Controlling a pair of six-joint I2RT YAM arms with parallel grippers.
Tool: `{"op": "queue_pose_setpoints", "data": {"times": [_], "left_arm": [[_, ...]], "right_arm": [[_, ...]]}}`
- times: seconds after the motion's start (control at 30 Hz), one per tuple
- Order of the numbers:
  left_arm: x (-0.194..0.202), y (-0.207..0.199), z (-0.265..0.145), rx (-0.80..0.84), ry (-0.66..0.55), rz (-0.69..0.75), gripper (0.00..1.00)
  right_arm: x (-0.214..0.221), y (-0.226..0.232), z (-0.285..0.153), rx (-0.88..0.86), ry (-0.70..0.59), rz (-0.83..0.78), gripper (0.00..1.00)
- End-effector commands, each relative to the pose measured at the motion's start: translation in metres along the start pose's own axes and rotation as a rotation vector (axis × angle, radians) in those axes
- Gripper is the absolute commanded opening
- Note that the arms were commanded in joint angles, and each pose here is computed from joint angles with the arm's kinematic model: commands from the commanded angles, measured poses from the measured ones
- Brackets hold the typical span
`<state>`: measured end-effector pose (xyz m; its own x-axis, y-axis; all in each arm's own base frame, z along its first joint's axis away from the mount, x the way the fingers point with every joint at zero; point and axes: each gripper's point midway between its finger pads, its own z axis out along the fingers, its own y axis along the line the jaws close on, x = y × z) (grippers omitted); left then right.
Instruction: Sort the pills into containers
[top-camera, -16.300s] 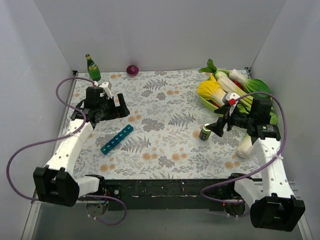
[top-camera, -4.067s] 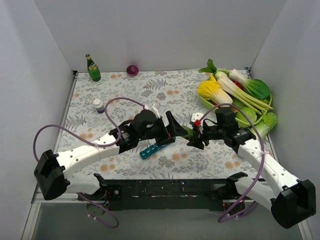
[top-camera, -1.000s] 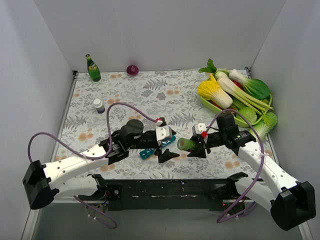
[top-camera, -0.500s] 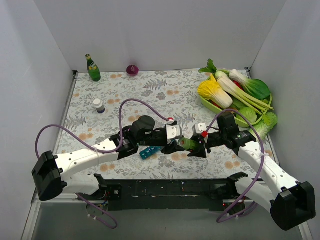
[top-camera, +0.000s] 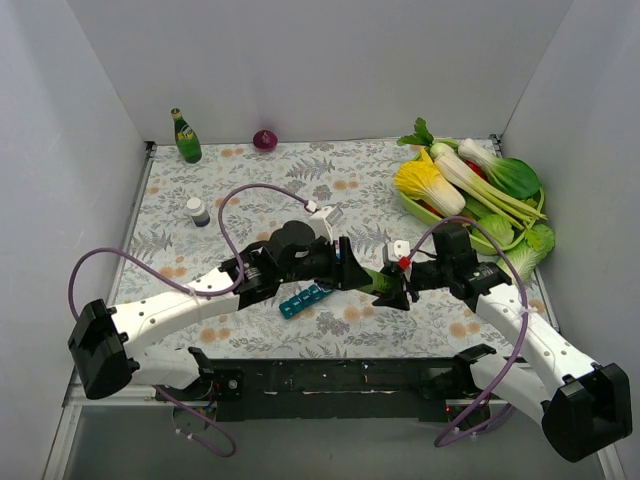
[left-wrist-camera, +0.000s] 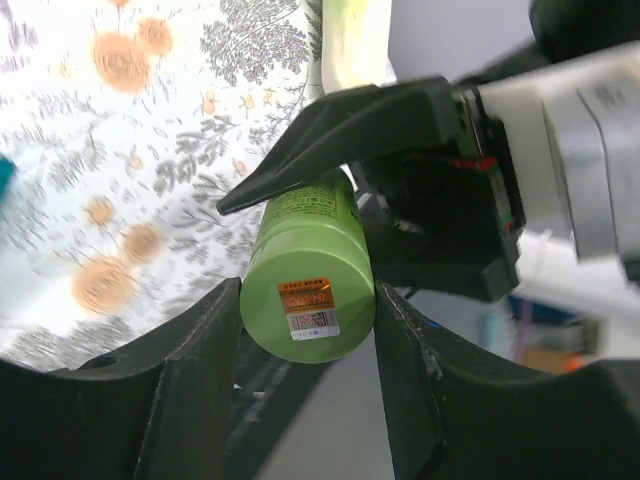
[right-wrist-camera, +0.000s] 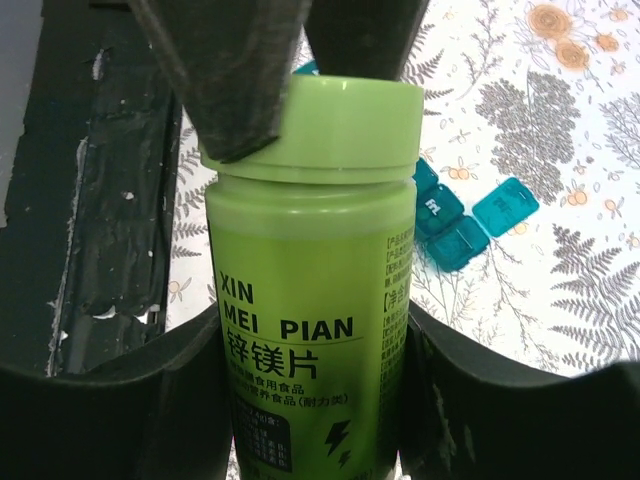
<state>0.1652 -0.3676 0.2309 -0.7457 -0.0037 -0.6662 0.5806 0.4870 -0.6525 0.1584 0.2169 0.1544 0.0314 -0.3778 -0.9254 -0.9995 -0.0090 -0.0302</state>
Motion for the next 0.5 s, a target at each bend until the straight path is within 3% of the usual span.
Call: {"op": "queue_pose_setpoints", "data": {"times": [0.0,0.1,0.3,0.37,0.4,0.47], "left_arm": [[-0.014,-0.024,0.002,-0.048,0.049,-0.561,0.00],[-0.008,-0.021,0.010,-0.105,0.095,-0.651,0.00],[-0.016,-0.026,0.007,-0.076,0.086,-0.644,0.01],[-0.019,-0.026,0.004,-0.058,0.068,-0.624,0.14],[-0.018,-0.026,0.000,-0.048,0.064,-0.609,0.31],[-0.019,-0.031,-0.004,0.002,0.070,-0.594,0.51]], "right_arm": [[0.001,-0.020,-0.004,0.101,0.028,0.003,0.01],[0.001,-0.023,-0.005,0.115,0.035,0.009,0.01],[0.001,-0.023,-0.008,0.126,0.029,0.010,0.01],[0.000,-0.023,-0.008,0.125,0.022,0.011,0.01],[0.000,-0.023,-0.008,0.124,0.020,0.015,0.01],[-0.002,-0.022,-0.008,0.118,0.014,0.015,0.01]]}}
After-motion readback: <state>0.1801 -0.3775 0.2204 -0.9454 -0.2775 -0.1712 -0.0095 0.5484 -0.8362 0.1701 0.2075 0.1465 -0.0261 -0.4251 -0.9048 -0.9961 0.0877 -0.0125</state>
